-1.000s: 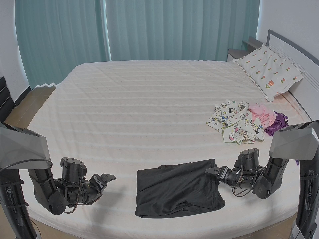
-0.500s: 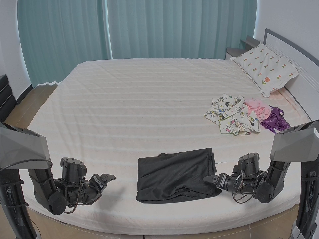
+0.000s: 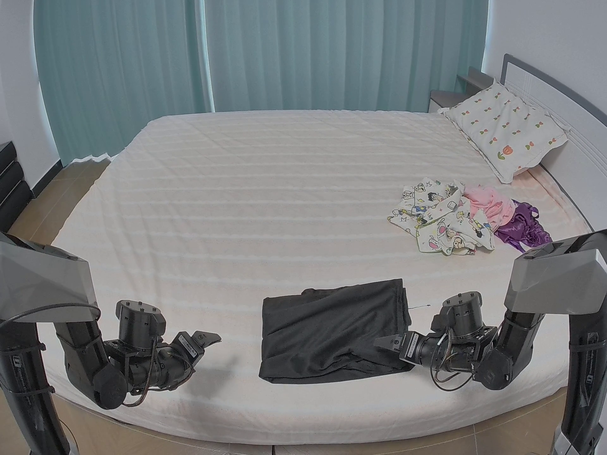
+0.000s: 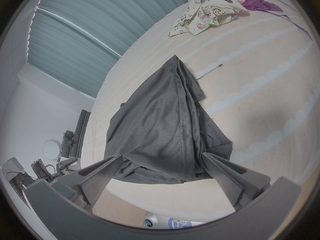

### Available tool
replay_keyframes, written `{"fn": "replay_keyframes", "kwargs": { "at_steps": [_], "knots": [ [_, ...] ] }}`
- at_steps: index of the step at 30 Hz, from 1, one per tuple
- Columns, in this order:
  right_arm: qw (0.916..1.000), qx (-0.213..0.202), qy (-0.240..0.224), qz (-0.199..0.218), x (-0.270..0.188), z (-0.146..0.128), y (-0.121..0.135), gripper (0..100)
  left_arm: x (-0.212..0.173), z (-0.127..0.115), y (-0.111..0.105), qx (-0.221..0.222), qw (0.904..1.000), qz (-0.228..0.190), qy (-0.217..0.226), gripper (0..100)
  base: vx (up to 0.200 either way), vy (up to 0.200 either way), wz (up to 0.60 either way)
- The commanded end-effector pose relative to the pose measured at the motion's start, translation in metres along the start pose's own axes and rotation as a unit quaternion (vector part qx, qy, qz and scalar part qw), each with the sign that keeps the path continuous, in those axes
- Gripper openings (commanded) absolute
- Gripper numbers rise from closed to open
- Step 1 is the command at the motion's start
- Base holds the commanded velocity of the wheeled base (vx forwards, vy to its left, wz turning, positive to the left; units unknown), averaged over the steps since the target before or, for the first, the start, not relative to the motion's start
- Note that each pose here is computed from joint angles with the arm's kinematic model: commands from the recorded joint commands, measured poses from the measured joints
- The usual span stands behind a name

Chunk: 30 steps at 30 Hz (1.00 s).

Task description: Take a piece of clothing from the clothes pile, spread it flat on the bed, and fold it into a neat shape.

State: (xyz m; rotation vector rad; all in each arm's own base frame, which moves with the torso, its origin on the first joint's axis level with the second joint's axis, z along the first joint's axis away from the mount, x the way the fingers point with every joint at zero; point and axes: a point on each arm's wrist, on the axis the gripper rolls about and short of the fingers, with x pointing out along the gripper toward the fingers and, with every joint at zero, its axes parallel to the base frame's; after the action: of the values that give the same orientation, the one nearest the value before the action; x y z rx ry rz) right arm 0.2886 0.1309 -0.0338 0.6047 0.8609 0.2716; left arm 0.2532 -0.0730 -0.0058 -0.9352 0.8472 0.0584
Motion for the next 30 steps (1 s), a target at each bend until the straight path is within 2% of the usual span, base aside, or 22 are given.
{"fn": "replay_keyframes", "kwargs": {
  "at_steps": [1, 4, 5, 16, 22, 30],
  "knots": [
    [1.0000, -0.004, 0.004, -0.007, 0.005, -0.005, 0.000, 100, 0.000, 0.000, 0.000, 0.000, 1.0000, 0.001, 0.000, 100, 0.000, 0.000, 0.00],
    [0.9997, -0.011, 0.000, -0.020, 0.010, -0.009, 0.000, 100, 0.000, 0.000, 0.000, 0.000, 1.0000, 0.001, 0.000, 100, 0.000, 0.000, 0.00],
    [0.9997, -0.012, -0.002, -0.023, 0.010, -0.010, -0.001, 0, 0.000, 0.000, 0.000, 0.000, 1.0000, 0.001, 0.000, 100, 0.000, 0.000, 0.00],
    [0.9996, -0.011, -0.013, -0.022, -0.002, -0.002, 0.004, 0, 0.000, 0.000, 0.000, 0.000, 1.0000, 0.001, 0.000, 100, 0.000, 0.000, 0.00],
    [0.9975, -0.031, 0.016, -0.061, -0.014, 0.001, -0.006, 0, 0.000, 0.000, 0.000, 0.000, 1.0000, 0.001, 0.000, 100, 0.000, 0.000, 0.00],
    [0.9960, -0.049, 0.019, -0.072, -0.025, 0.005, -0.012, 0, 0.000, 0.000, 0.000, 0.000, 1.0000, 0.001, 0.000, 100, 0.000, 0.000, 0.00]
  ]
}}
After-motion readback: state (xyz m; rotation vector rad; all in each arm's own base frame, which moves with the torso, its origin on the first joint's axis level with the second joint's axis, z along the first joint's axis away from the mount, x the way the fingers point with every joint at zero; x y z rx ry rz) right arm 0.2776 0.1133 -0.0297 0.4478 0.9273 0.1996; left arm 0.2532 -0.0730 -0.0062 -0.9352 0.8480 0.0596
